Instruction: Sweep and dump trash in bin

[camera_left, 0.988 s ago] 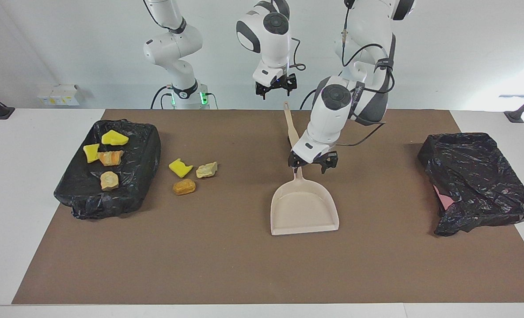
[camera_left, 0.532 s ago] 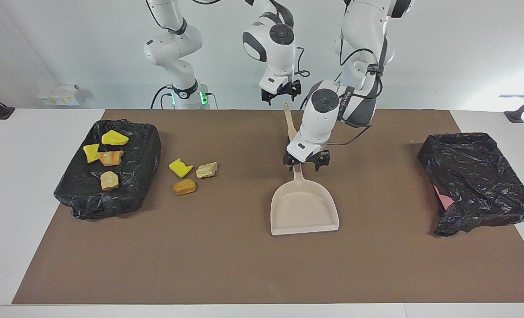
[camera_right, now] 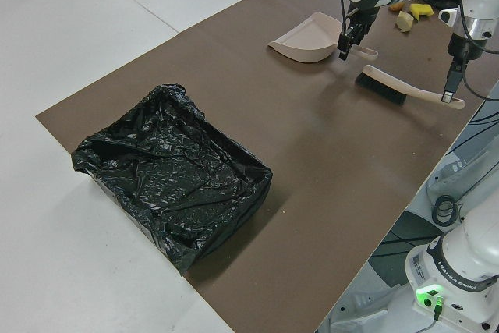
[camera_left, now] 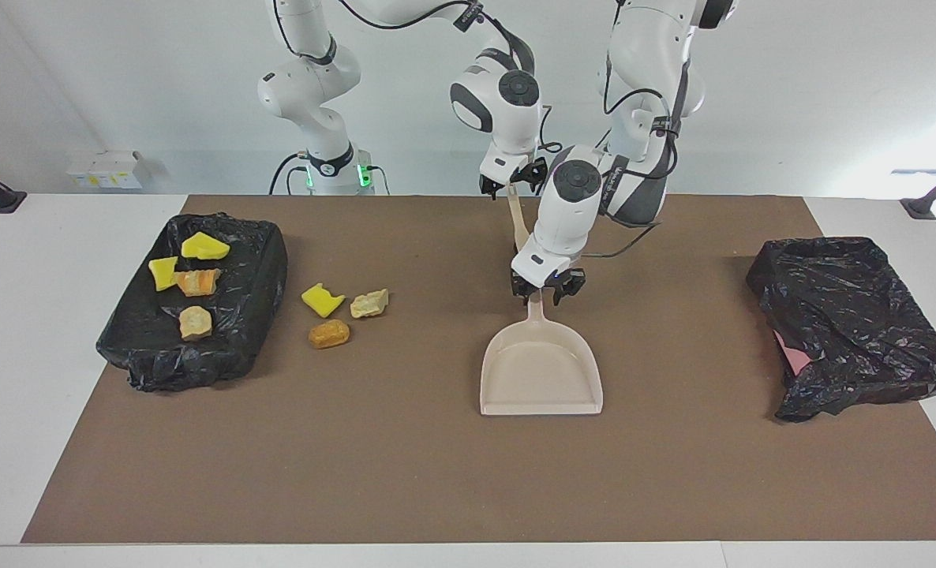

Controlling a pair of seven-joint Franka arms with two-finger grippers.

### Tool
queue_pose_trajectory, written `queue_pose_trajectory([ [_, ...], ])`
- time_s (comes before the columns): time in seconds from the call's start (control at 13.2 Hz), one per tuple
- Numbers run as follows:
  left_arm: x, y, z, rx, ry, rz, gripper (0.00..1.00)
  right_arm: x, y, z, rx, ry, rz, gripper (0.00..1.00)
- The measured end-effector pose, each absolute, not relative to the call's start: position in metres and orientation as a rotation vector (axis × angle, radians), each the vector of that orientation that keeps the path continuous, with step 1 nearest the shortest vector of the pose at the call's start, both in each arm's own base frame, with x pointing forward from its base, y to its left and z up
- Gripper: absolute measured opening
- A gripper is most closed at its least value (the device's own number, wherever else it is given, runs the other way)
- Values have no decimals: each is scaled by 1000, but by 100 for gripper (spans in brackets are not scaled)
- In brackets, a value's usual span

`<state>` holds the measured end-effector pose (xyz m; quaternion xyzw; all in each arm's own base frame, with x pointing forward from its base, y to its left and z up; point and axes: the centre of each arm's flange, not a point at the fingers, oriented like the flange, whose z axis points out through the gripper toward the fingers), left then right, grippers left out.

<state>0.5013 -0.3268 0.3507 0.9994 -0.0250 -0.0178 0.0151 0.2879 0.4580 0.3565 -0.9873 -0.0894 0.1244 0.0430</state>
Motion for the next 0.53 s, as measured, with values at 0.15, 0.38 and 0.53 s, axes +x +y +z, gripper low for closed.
queue_pose_trajectory([
  [0.15, 502, -327, 353, 3106, -77, -44, 42, 284, 457, 353, -3023, -279, 385, 100],
  [0.38, 504, -328, 357, 3100, -78, -27, 32, 282, 457, 351, -3025, -284, 386, 100],
  [0.53, 507, -329, 365, 3092, -78, -2, 32, 282, 457, 348, -3022, -281, 374, 100],
])
